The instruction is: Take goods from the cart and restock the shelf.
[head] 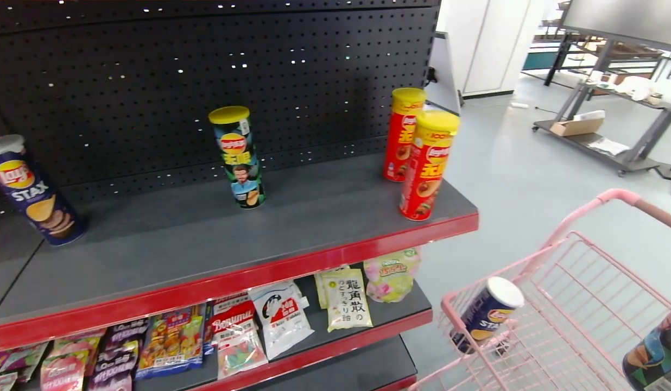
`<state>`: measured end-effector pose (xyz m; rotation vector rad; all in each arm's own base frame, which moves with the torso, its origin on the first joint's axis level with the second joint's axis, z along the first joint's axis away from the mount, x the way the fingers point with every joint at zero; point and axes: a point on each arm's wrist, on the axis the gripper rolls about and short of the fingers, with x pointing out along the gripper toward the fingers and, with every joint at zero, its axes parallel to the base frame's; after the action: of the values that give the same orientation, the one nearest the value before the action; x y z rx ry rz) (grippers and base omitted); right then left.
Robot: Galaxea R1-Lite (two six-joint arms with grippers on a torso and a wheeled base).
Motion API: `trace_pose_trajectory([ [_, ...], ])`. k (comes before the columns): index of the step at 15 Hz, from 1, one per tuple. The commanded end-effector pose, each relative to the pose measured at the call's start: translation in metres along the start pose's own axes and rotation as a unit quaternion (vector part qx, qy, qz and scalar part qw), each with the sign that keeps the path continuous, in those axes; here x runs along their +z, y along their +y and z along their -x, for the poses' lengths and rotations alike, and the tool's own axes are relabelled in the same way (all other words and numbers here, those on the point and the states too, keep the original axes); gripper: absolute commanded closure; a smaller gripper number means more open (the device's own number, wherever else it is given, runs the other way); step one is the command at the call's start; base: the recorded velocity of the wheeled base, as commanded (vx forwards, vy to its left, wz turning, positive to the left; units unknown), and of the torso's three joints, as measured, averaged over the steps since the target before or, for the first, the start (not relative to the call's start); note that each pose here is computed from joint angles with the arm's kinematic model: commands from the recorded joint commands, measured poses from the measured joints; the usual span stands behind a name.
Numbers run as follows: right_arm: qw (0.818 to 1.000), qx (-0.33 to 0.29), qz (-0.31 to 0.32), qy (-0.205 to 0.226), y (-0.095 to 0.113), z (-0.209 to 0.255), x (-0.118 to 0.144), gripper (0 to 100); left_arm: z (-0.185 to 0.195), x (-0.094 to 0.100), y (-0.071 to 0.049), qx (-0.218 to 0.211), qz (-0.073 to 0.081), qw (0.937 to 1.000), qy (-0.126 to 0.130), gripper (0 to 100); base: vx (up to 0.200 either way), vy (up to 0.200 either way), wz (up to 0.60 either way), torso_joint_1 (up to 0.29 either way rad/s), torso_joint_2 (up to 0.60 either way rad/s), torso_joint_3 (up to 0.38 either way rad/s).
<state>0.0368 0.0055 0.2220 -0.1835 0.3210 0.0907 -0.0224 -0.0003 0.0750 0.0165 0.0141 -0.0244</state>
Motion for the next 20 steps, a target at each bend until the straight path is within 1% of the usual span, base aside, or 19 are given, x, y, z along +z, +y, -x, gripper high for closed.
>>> trace_pose_trajectory([
  [1, 1.000, -0.001, 0.000, -0.006, 0.000, 0.003, -0.003, 100, 0.000, 0.000, 0.000, 0.000, 0.001, 1.0000, 0.000, 0, 0.000, 0.000, 0.60, -0.002, 0.00, 0.007],
  [5, 1.000, -0.004, -0.001, -0.031, -0.002, 0.017, -0.015, 100, 0.000, 0.000, 0.000, 0.000, 0.004, 1.0000, 0.001, 0, 0.000, 0.000, 0.00, 0.000, 0.00, 0.000],
  [7, 0.998, -0.005, -0.005, -0.065, -0.003, 0.032, -0.030, 100, 0.000, 0.000, 0.000, 0.001, 0.003, 1.0000, 0.001, 0, 0.000, 0.000, 0.00, 0.000, 0.00, 0.000],
  [8, 0.997, -0.006, -0.006, -0.070, -0.003, 0.034, -0.032, 100, 0.000, 0.000, 0.000, 0.001, 0.003, 1.0000, 0.001, 0, 0.000, 0.000, 0.00, 0.000, 0.00, 0.000],
  [9, 0.995, -0.007, -0.006, -0.098, -0.004, 0.046, -0.043, 100, 0.000, 0.000, 0.000, 0.001, 0.003, 1.0000, 0.001, 0, 0.000, 0.000, 0.00, 0.000, 0.00, 0.000],
  [12, 0.991, -0.010, 0.009, -0.130, -0.003, 0.056, -0.073, 100, 0.000, 0.000, 0.000, 0.001, 0.002, 1.0000, 0.001, 0, 0.200, 0.000, 0.00, -0.012, 0.00, 0.009],
  [13, 0.991, -0.013, 0.008, -0.132, -0.002, 0.056, -0.079, 100, 0.000, 0.000, 0.000, 0.001, 0.003, 1.0000, 0.001, 0, 0.200, 0.000, 0.00, -0.002, 0.00, 0.012],
  [14, 0.991, -0.016, 0.007, -0.133, -0.001, 0.056, -0.083, 100, 0.000, 0.000, 0.000, 0.001, 0.004, 1.0000, 0.001, 0, 0.000, 0.000, 0.00, 0.000, 0.00, 0.000],
  [18, 0.990, -0.015, 0.004, -0.142, -0.002, 0.057, -0.086, 100, 0.000, 0.000, 0.000, 0.000, 0.002, 1.0000, 0.000, 0, 0.000, 0.000, 0.00, 0.000, 0.00, 0.000],
  [19, 0.990, -0.019, 0.004, -0.142, -0.001, 0.057, -0.089, 100, 0.000, 0.000, 0.000, 0.000, 0.002, 1.0000, 0.002, 0, 0.000, 0.000, 0.00, 0.000, 0.00, 0.000],
  [20, 0.990, -0.022, 0.004, -0.143, -0.001, 0.056, -0.092, 100, -0.001, 0.001, 0.000, -0.001, 0.002, 0.9999, 0.010, 0, 0.000, 0.000, 0.00, 0.000, 0.00, 0.000],
])
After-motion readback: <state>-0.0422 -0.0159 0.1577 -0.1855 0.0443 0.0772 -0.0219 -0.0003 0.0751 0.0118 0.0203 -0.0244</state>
